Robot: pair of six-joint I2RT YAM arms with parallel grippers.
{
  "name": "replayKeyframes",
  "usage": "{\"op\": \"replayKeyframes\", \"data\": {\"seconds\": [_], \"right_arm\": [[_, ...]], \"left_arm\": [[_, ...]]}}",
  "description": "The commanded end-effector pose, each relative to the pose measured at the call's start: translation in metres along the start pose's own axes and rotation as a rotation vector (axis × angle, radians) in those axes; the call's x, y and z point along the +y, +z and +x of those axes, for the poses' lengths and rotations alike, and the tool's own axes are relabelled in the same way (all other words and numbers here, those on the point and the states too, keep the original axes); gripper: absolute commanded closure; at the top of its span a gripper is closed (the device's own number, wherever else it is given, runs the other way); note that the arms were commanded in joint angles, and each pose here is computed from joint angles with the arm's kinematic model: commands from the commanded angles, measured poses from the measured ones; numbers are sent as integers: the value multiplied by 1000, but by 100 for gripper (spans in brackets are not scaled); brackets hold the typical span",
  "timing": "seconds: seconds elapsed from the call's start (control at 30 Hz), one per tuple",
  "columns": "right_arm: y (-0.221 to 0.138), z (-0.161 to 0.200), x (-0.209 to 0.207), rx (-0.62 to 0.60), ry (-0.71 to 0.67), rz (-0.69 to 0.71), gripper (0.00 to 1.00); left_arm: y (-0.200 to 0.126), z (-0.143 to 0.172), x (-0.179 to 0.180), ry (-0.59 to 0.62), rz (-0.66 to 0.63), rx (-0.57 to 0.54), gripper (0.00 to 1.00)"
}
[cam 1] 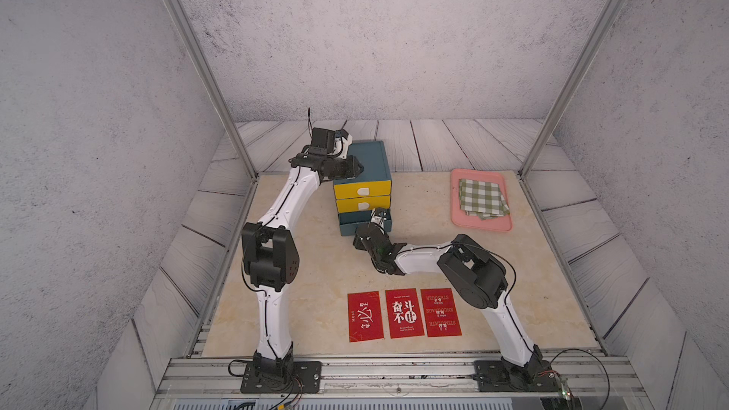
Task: Take the postcards out of the drawer
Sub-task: Close the drawer in the storage box.
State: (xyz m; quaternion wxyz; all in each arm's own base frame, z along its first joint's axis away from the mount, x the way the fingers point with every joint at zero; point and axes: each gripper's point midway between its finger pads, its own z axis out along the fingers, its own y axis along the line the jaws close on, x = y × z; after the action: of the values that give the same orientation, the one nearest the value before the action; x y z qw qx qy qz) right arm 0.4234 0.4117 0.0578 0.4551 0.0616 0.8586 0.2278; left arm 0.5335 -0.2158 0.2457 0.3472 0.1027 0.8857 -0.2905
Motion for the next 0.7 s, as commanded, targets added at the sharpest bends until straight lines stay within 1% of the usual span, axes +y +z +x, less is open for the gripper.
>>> {"op": "replayKeyframes", "data": {"seconds": [0.0,0.2,0.67], "right_arm": [[12,6,-11,4,43,-2,40],[18,5,-12,12,72,-31,42],[29,2,-12,10,131,-46,44]], "left_arm": [[3,30,15,-45,-34,98,73],[3,31,15,-48,-31,100,73],[4,36,15,-54,-27,106,74]]}}
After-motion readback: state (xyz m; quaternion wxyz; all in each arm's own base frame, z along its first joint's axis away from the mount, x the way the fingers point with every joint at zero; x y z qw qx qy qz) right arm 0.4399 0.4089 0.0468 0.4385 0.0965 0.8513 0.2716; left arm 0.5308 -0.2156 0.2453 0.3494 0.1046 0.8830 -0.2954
